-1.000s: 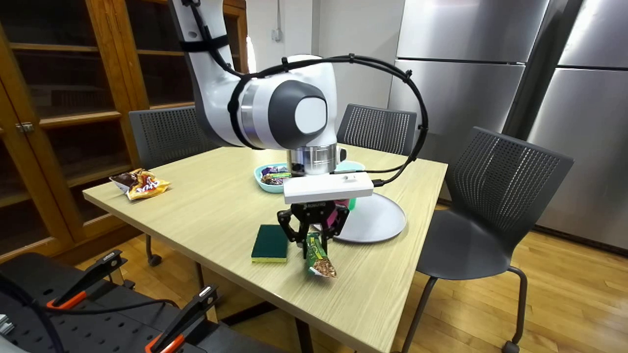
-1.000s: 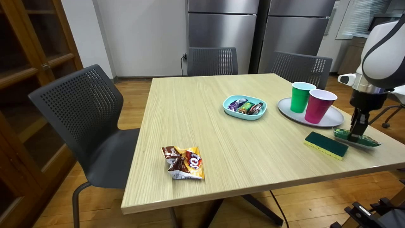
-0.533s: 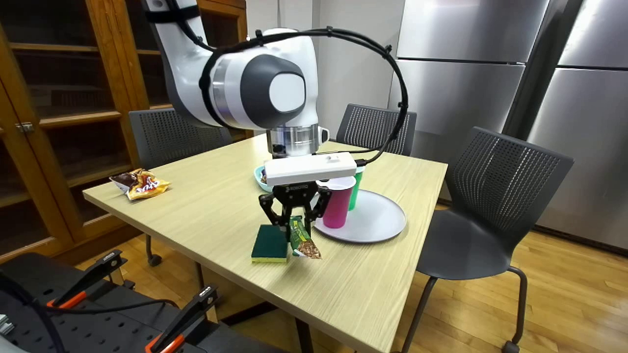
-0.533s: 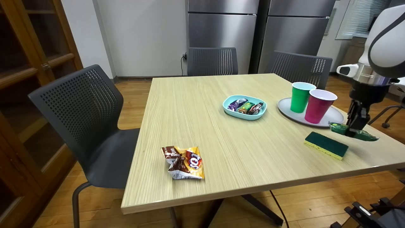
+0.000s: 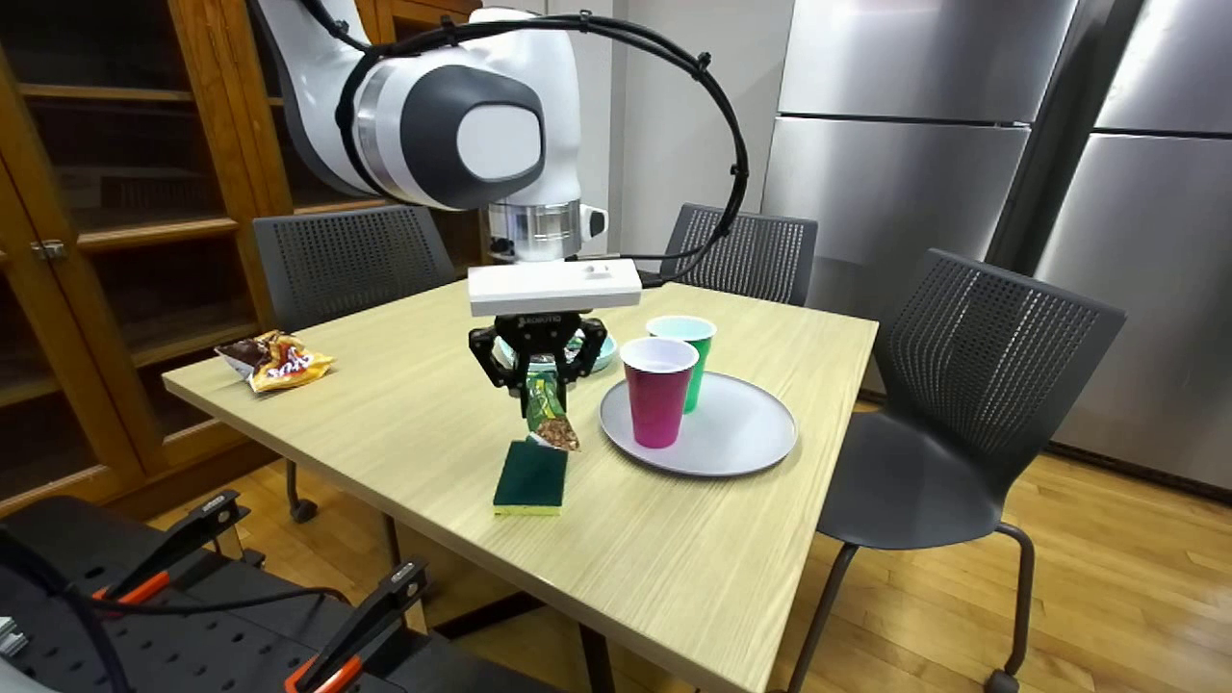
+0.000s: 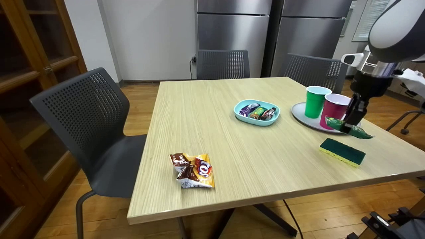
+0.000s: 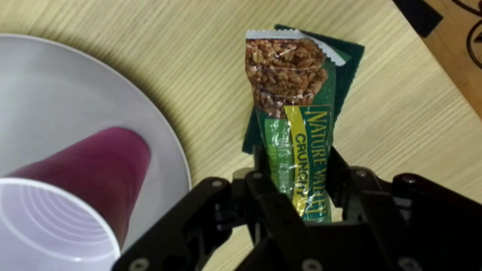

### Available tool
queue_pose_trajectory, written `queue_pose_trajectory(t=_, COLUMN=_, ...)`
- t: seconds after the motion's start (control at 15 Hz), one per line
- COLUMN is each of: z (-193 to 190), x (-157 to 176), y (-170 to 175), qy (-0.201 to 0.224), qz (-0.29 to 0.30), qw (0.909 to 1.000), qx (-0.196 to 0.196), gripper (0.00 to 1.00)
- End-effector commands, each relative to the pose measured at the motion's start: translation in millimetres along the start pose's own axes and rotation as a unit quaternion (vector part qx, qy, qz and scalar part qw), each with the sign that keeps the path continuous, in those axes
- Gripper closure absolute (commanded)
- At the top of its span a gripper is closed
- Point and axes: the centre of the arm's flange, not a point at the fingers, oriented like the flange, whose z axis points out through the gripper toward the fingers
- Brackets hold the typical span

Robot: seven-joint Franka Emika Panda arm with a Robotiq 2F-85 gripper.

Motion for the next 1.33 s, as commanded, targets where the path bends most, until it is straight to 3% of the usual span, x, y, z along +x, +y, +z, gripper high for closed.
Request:
queue_pose_trajectory(t=0.0, z=-18.4, x=23.7, y=1.4, qy=0.029, qz=0.011, qw=0.9995, qx=-0.005, gripper=0.87)
queue_pose_trajectory(t=0.67, z=-36.3, x=95.6, y=19.3, qy=0.067, qz=0.053, qw=0.9962, qx=-0.019, gripper=0.87)
queue_pose_trajectory(t=1.27, z=-26.0, x=172.4, y=43.1, qy=0.074, qz=0.078, qw=0.9937, qx=-0.033, gripper=0.87)
